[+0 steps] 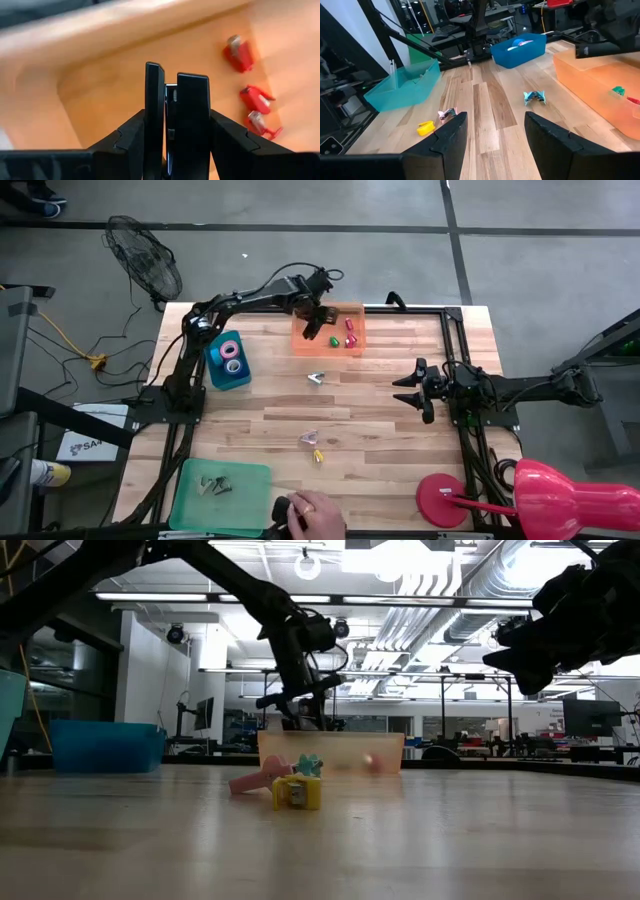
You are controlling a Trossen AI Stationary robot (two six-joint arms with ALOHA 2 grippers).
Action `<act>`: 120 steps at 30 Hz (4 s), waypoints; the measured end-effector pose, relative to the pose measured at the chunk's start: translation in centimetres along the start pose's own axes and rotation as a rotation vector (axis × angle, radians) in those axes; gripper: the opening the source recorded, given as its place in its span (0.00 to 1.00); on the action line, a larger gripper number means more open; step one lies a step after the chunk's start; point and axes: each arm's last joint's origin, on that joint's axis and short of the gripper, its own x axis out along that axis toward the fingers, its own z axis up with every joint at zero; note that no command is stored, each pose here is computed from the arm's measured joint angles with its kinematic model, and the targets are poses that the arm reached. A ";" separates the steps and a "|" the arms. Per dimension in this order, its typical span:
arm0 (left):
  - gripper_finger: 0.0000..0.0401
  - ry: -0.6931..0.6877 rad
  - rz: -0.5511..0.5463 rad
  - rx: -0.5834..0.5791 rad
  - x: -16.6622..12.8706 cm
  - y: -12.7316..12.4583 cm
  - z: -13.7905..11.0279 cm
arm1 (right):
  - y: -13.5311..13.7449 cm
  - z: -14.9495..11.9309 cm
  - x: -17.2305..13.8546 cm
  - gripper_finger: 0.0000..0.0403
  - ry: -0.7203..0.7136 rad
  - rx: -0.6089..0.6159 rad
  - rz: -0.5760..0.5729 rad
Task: Pick and place Stapler, Stapler remover, tape
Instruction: Put the black stapler into the orange bin, then put the green staple remover into the green bin
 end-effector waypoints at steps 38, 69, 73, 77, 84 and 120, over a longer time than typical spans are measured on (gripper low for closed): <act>0.68 0.010 0.083 -0.303 1.7 2.8 -0.4 | 0.0 0.0 0.0 0.47 0.000 0.000 0.000; 0.69 0.335 -0.399 1.271 -4.4 -5.5 -11.2 | 0.0 0.0 0.0 0.47 0.000 0.000 0.000; 0.69 0.355 -0.419 1.389 -3.3 -5.6 -13.2 | 0.0 0.0 0.0 0.47 0.000 0.000 0.000; 0.69 0.263 -0.369 1.463 -2.1 -5.4 -14.3 | 0.0 0.0 0.0 0.47 0.000 0.000 0.000; 0.69 0.149 -0.239 1.490 -0.5 -4.3 -15.3 | 0.0 0.0 0.0 0.47 -0.002 0.000 0.000; 0.62 -0.002 -0.376 1.584 2.0 -3.3 -17.4 | 0.0 0.0 0.0 0.47 0.000 0.000 0.000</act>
